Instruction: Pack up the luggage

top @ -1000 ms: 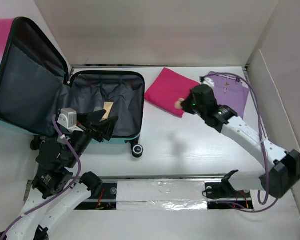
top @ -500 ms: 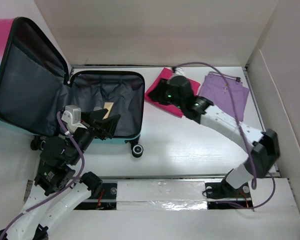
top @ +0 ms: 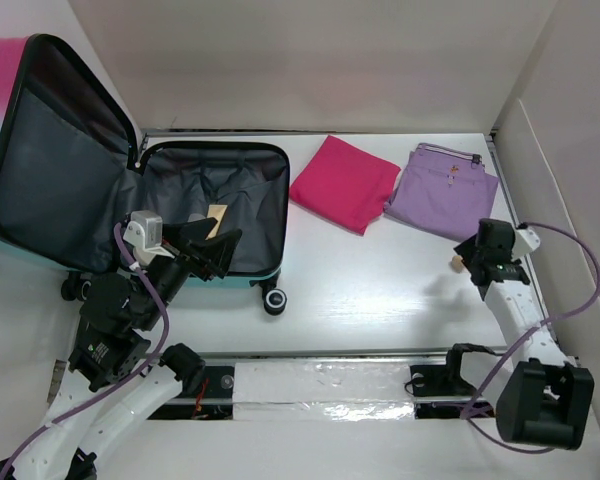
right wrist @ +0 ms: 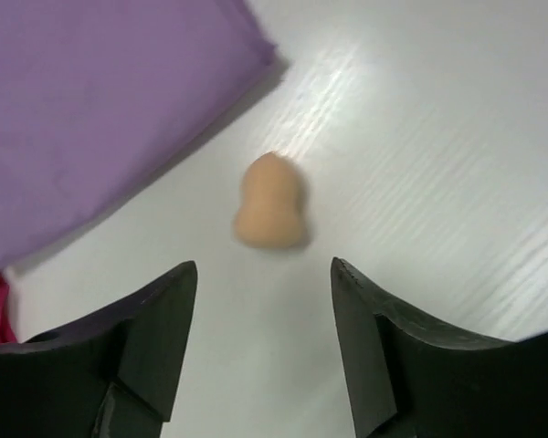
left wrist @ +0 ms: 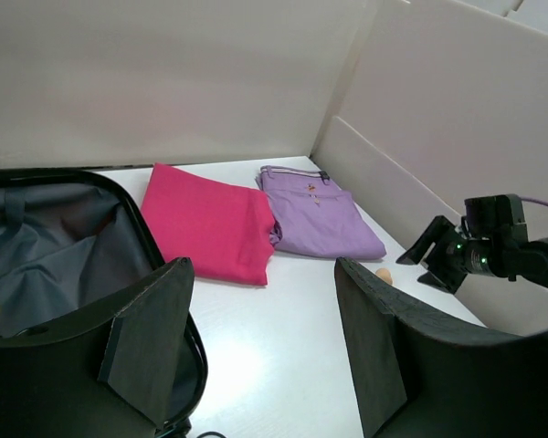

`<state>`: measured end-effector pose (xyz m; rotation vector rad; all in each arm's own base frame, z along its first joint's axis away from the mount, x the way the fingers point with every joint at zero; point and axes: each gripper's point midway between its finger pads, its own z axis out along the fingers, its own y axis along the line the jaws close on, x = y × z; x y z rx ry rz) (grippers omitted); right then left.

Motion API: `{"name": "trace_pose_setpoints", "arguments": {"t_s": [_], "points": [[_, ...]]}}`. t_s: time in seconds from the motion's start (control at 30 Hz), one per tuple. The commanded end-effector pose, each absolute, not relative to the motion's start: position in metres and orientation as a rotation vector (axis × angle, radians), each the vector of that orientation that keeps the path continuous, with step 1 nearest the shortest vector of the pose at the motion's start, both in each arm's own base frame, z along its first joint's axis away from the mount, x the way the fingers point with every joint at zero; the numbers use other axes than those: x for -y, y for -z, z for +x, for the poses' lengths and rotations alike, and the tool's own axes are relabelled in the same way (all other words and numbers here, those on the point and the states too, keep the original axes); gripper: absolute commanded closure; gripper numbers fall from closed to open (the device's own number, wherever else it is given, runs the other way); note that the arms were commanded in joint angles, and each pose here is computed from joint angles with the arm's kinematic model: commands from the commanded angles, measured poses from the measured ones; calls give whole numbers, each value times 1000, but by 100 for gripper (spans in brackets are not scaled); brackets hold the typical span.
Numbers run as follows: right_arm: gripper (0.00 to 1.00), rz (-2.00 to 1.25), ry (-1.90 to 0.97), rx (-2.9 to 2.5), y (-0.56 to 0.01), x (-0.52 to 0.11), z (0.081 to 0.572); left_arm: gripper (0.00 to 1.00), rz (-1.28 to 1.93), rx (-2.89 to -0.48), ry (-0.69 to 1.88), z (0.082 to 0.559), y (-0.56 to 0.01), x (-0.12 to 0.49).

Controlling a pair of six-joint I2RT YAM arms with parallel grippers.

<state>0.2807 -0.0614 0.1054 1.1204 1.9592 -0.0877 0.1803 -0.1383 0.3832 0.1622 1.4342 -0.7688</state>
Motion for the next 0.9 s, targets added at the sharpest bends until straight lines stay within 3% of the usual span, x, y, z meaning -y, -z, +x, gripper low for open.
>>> {"name": "trace_pose_setpoints", "arguments": {"t_s": [0.0,0.2,0.57,0.87], "points": [[32,1145,60,-1909,-111,90,285,40,157,-1379,800,177,-396,139],[32,1182,-72,-2075,-71,91,298,40,155,-1362,804,173,-399,136],[36,1094,-139,-2083,-73,83,313,40,183,-1363,828,171,-399,142],[52,1045,-149,-2152,-65,71,337,40,180,-1373,818,174,-397,142]]}}
